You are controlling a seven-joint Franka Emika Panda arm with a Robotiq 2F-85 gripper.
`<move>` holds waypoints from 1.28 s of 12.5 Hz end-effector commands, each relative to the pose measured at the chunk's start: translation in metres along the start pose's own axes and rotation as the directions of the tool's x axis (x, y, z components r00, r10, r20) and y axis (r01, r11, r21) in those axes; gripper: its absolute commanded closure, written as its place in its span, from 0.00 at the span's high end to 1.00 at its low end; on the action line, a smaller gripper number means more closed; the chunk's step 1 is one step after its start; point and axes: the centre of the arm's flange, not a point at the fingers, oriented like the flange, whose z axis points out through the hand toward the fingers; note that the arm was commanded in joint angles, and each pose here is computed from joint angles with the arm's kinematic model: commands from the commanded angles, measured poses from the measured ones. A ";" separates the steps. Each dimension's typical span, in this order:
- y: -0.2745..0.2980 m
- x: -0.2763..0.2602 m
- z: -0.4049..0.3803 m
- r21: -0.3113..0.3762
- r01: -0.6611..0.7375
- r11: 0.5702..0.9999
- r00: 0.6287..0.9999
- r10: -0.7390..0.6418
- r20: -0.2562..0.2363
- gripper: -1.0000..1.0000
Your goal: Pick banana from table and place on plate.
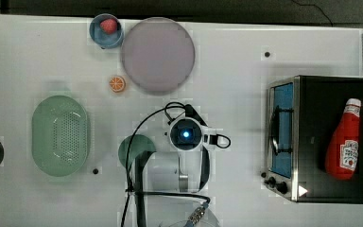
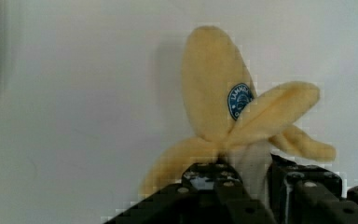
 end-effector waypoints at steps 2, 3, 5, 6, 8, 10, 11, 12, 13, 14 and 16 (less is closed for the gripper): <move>0.008 0.019 -0.033 0.032 -0.047 0.998 0.998 0.048 -0.032 0.24; 0.003 0.020 -0.054 0.043 -0.043 0.998 0.998 0.044 -0.041 0.24; -0.005 0.019 -0.106 0.036 -0.031 0.999 0.999 0.033 -0.038 0.24; -0.010 0.018 -0.136 0.028 -0.023 0.999 0.999 0.024 -0.034 0.24; -0.021 0.014 -0.195 -0.007 -0.004 1.000 1.000 0.004 -0.013 0.24; -0.030 0.011 -0.245 -0.054 0.010 0.999 1.000 -0.009 0.018 0.24; -0.037 0.011 -0.263 -0.061 0.017 0.998 1.000 -0.016 0.022 0.24; -0.047 0.013 -0.277 -0.056 0.025 0.998 1.000 -0.024 0.018 0.24; -0.058 0.017 -0.286 -0.043 0.030 0.999 1.000 -0.030 0.009 0.24; -0.070 0.022 -0.290 -0.030 0.035 0.999 0.999 -0.035 0.001 0.24; -0.100 0.034 -0.287 -0.018 0.049 0.999 0.999 -0.049 -0.003 0.24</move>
